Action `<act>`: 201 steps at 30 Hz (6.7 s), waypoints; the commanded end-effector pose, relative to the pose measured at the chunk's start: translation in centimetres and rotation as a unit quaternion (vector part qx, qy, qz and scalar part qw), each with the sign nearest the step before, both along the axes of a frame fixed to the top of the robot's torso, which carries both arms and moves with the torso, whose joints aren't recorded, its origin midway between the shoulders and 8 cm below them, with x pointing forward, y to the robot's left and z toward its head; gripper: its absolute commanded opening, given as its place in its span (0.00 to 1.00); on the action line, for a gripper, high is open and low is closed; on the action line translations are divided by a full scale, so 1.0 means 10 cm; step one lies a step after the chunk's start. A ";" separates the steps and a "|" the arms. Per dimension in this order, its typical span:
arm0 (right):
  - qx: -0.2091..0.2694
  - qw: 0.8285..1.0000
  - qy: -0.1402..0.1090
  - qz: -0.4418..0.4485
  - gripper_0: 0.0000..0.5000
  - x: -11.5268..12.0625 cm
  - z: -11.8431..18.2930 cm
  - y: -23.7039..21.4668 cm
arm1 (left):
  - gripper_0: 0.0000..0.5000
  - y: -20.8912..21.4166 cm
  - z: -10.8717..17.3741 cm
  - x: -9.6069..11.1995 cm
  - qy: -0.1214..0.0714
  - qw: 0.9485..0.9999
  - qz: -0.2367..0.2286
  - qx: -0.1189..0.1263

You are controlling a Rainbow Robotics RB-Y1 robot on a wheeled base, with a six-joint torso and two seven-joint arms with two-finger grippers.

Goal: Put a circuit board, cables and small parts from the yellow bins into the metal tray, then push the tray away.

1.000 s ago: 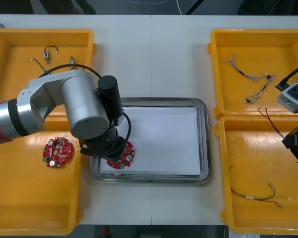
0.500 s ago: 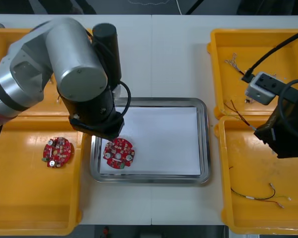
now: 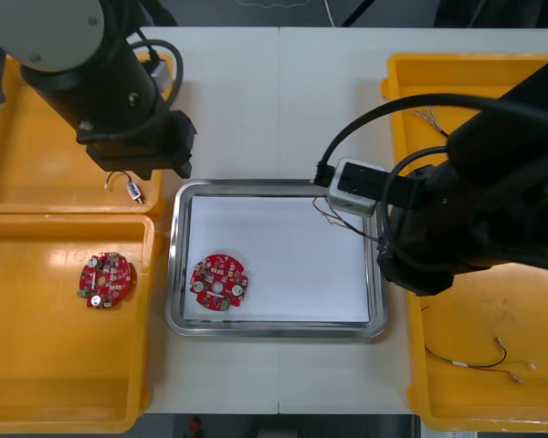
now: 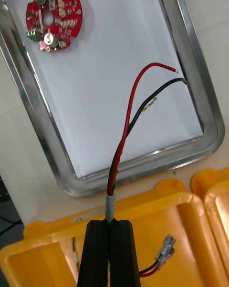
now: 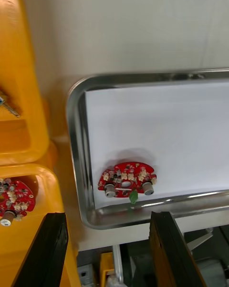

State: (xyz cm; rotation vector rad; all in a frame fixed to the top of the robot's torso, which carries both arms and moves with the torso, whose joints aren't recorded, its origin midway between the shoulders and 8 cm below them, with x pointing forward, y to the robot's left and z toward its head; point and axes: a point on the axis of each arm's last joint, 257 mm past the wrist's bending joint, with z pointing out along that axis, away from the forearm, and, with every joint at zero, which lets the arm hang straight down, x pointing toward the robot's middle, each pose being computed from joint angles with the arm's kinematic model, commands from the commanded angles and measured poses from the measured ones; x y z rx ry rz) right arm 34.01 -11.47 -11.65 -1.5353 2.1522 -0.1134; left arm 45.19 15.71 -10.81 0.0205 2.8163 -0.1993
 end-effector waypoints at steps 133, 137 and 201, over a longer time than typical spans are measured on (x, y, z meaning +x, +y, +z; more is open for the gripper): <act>0.136 0.852 -0.049 -0.504 1.00 1.57 0.52 -2.28 | 0.00 -0.20 -0.36 -0.04 -0.091 0.996 -0.011 0.003; 0.158 0.820 -0.024 -0.550 1.00 1.62 0.43 -2.34 | 0.00 -0.35 -0.53 -0.09 -0.085 0.996 -0.028 0.015; 0.324 0.530 0.053 -0.781 1.00 2.56 -0.86 -2.61 | 1.00 -0.39 -0.60 0.17 -0.124 0.992 -0.025 0.021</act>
